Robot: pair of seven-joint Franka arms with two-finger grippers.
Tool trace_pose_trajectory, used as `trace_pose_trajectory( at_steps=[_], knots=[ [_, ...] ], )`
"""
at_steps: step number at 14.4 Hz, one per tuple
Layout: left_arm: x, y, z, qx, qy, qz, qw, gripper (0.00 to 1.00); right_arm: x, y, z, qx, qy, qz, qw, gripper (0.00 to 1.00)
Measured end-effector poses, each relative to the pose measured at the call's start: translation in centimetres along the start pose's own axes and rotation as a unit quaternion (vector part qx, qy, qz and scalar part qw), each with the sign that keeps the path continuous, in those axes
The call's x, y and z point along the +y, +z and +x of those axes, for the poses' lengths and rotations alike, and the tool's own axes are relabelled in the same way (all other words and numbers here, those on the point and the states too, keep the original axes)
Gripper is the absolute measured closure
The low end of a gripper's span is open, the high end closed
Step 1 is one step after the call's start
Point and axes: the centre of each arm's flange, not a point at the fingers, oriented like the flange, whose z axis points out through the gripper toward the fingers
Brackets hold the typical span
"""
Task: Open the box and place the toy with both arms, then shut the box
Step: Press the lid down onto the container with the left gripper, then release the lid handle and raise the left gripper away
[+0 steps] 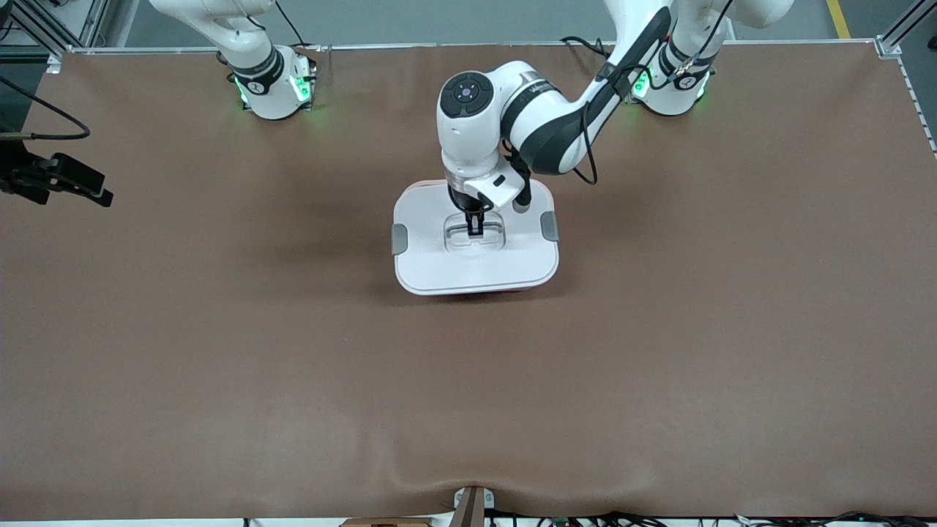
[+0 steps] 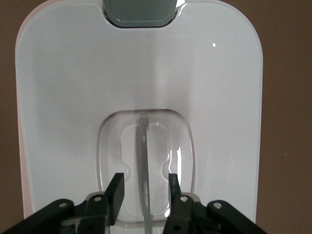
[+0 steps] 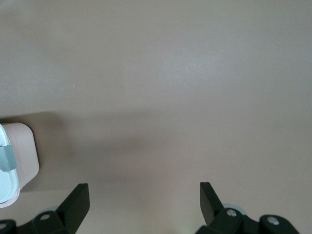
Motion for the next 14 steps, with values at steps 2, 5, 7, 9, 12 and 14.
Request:
trace_pose_trajectory(
  at_steps=[2, 5, 7, 9, 12, 14],
  knots=[
    [0.0, 0.1, 0.1, 0.001, 0.000, 0.001, 1.000, 0.81, 0.0, 0.0, 0.0, 0.000, 0.000, 0.000, 1.000, 0.00],
    [0.5, -0.1, 0.5, 0.000, -0.005, -0.001, 1.000, 0.94, 0.1, 0.0, 0.0, 0.000, 0.001, 0.000, 1.000, 0.00],
    [1.0, -1.3, 0.9, -0.006, -0.010, -0.007, 1.000, 0.80, 0.1, 0.0, 0.0, 0.001, 0.001, 0.000, 1.000, 0.00],
    [1.5, -3.3, 1.4, -0.016, -0.015, -0.017, 1.000, 0.59, 0.2, -0.1, 0.0, 0.001, 0.001, 0.000, 1.000, 0.00],
    [1.5, -6.3, 1.8, -0.026, -0.003, -0.030, 0.999, 0.30, 0.2, -0.1, 0.0, 0.001, 0.002, 0.000, 1.000, 0.00],
    [1.7, -8.2, 2.1, -0.032, 0.009, -0.039, 0.999, 0.10, 0.2, -0.1, 0.0, 0.001, 0.002, 0.000, 1.000, 0.00]
  ],
)
